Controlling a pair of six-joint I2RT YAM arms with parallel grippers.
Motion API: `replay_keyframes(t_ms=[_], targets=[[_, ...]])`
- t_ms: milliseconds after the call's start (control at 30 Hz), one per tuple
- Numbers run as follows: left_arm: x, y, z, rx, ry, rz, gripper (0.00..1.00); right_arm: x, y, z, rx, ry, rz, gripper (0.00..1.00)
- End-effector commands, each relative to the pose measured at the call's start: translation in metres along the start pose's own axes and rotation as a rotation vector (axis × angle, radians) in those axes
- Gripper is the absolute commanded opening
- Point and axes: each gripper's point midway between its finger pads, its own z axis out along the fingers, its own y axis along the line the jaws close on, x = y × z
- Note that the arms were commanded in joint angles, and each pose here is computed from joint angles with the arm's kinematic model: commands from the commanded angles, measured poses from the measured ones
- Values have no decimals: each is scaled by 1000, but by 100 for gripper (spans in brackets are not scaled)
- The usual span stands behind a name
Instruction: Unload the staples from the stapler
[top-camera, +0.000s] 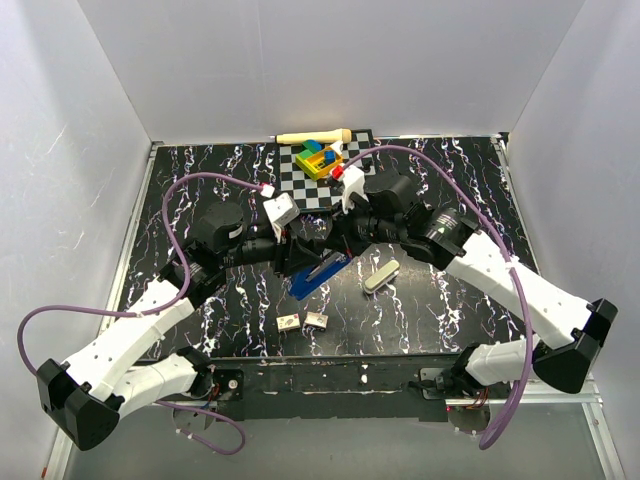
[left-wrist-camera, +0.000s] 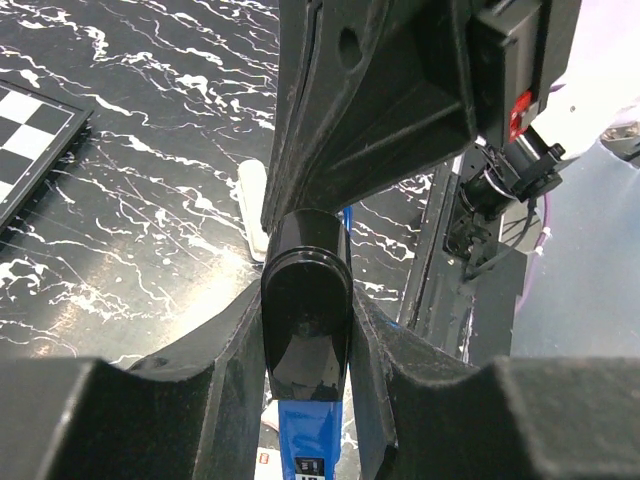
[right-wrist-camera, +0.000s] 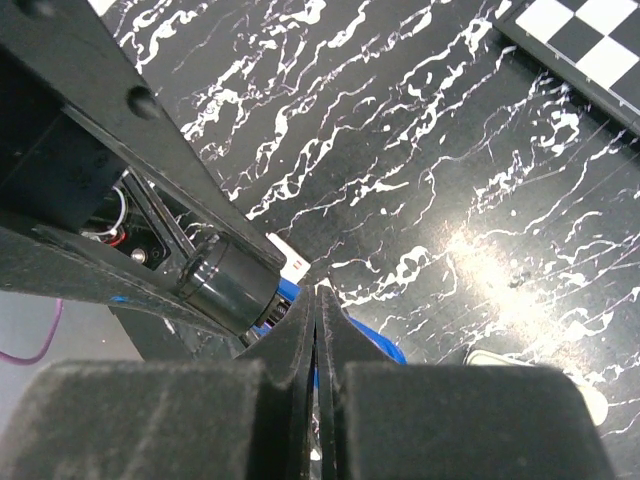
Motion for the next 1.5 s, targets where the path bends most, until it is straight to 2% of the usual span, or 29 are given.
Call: replay_keyframes(t_ms=[0,267,633,1000,1467], targets=[[-36,5,-5,-49,-107,51,0,-5,-4,8,22,-33,28,1],[-51,21,-5,-143,-168,38,0,12,-15,25,62,-17,73,1],[-70,41,-2,-234,-249,25,0,26,-53,51,203,-45,77,1],[-99,51,-14,-319,-371,32,0,29,-67,74,182,-93,113,1],[-116,69,-21,-416,-485,0,0,32,-59,88,114,-112,159,1]])
